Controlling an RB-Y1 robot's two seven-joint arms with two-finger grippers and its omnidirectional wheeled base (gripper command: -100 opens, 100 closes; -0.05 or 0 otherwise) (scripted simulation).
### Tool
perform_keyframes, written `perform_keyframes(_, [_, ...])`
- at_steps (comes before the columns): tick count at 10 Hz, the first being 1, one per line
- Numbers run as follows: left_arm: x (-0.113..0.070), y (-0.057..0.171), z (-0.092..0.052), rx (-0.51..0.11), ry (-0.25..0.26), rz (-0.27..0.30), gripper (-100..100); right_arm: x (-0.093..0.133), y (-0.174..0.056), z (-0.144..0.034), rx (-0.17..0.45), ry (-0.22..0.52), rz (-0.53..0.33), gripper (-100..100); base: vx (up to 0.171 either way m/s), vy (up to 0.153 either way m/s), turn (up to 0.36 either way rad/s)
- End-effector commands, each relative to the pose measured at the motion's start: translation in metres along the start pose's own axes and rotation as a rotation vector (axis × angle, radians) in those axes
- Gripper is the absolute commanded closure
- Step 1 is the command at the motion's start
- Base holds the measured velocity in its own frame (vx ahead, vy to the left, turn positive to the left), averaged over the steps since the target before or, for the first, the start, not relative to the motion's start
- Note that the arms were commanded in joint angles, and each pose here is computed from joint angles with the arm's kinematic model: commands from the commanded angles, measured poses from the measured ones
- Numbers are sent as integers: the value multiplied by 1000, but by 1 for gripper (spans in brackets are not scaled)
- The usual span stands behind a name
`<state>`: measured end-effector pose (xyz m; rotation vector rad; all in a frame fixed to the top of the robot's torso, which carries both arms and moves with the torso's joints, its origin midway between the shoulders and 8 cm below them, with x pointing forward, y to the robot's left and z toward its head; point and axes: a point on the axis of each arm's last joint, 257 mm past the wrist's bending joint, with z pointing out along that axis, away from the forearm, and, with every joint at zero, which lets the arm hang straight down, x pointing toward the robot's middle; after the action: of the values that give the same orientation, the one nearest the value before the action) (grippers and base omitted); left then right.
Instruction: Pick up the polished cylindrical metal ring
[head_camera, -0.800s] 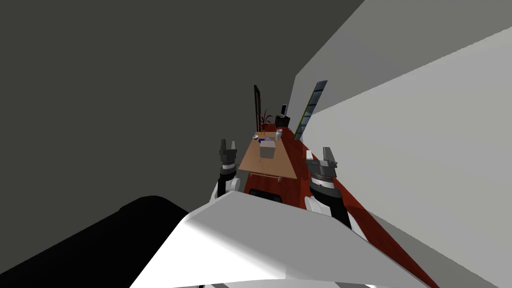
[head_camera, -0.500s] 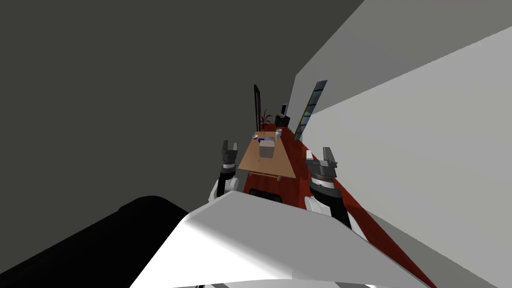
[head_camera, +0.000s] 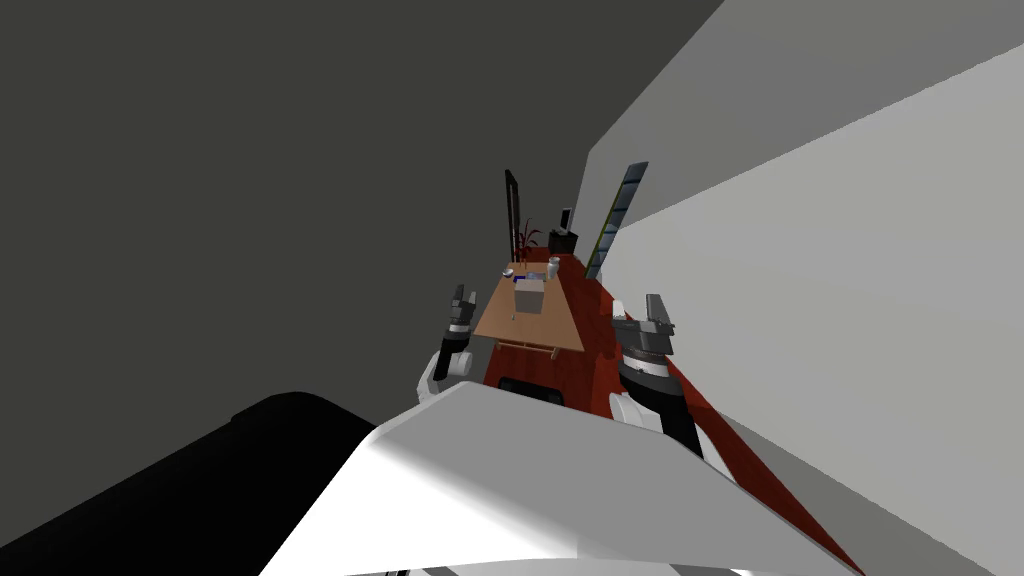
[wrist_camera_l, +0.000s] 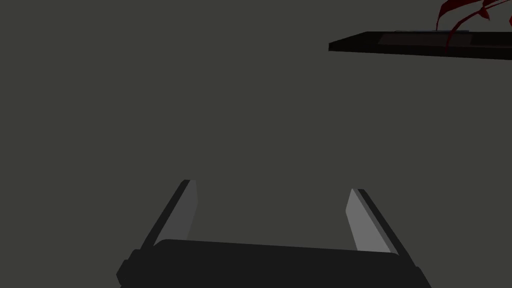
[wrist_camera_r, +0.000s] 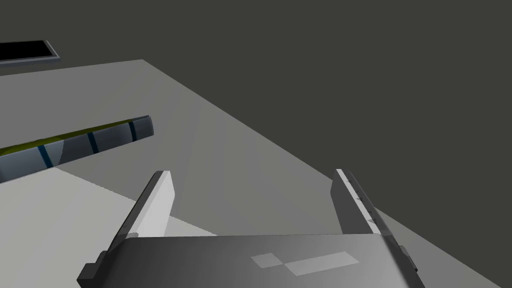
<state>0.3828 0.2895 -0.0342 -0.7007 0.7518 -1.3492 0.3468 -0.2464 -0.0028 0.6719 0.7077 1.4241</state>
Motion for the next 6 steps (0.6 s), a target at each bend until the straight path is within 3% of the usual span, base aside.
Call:
perform_keyframes(1, [-10, 15, -2, -35, -3, 7, -100, 0, 0, 0, 0, 0, 0, 0, -25, -56, -6])
perform_keyframes(5, [-34, 57, -6, -137, -22, 33, -100, 0, 0, 0, 0, 0, 0, 0, -23, -45, -22])
perform_keyframes(6, [-47, 71, -4, -172, -34, 46, -100, 0, 0, 0, 0, 0, 0, 0, -28, -45, -39])
